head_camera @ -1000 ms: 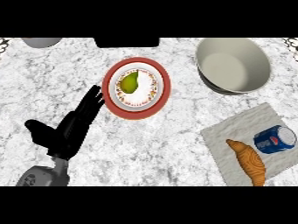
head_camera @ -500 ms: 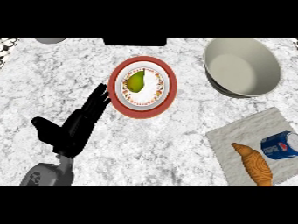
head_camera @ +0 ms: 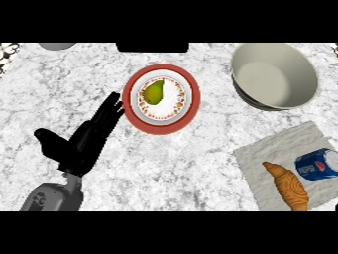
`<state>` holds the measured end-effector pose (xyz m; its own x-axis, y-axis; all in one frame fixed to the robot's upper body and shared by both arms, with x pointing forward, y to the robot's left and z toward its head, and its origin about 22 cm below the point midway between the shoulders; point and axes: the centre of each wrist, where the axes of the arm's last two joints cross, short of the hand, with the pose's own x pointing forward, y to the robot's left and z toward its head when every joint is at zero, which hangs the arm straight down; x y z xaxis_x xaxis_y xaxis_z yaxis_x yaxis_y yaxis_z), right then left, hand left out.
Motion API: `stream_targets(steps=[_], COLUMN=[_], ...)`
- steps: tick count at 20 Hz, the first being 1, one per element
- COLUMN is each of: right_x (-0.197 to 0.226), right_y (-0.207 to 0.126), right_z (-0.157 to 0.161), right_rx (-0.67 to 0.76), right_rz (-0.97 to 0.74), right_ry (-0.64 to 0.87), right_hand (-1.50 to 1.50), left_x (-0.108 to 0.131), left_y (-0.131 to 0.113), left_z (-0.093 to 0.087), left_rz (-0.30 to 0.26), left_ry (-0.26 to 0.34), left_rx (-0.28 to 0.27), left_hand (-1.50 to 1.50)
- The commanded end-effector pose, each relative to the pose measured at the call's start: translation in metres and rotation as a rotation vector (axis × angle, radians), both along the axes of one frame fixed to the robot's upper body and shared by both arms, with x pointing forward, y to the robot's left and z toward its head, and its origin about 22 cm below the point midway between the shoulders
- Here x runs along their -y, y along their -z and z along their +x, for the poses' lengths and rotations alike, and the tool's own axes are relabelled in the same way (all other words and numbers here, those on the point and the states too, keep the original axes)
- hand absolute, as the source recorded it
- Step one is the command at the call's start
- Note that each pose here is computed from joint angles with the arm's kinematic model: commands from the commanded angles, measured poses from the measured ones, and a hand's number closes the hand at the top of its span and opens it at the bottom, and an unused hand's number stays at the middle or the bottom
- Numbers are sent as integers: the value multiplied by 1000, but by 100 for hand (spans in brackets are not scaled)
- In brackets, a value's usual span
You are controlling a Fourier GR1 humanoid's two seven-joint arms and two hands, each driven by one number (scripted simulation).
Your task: Pick the can from the placemat and place it in the bowl
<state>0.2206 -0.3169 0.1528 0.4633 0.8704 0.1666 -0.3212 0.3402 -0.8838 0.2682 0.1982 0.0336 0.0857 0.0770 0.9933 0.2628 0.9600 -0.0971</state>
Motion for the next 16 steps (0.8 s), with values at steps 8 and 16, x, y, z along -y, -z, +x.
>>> stream_targets(steps=[8, 16], right_x=[-4, -11], right_y=[38, 53], right_z=[11, 23], right_rx=[-95, -92], right_rz=[-16, -43], right_ry=[-8, 2], right_hand=[-150, -150], left_x=[-12, -2], left_y=[1, -4], left_z=[5, -1], left_rz=[1, -2], left_ry=[-12, -2], left_rx=[-7, -8], left_hand=[0, 0])
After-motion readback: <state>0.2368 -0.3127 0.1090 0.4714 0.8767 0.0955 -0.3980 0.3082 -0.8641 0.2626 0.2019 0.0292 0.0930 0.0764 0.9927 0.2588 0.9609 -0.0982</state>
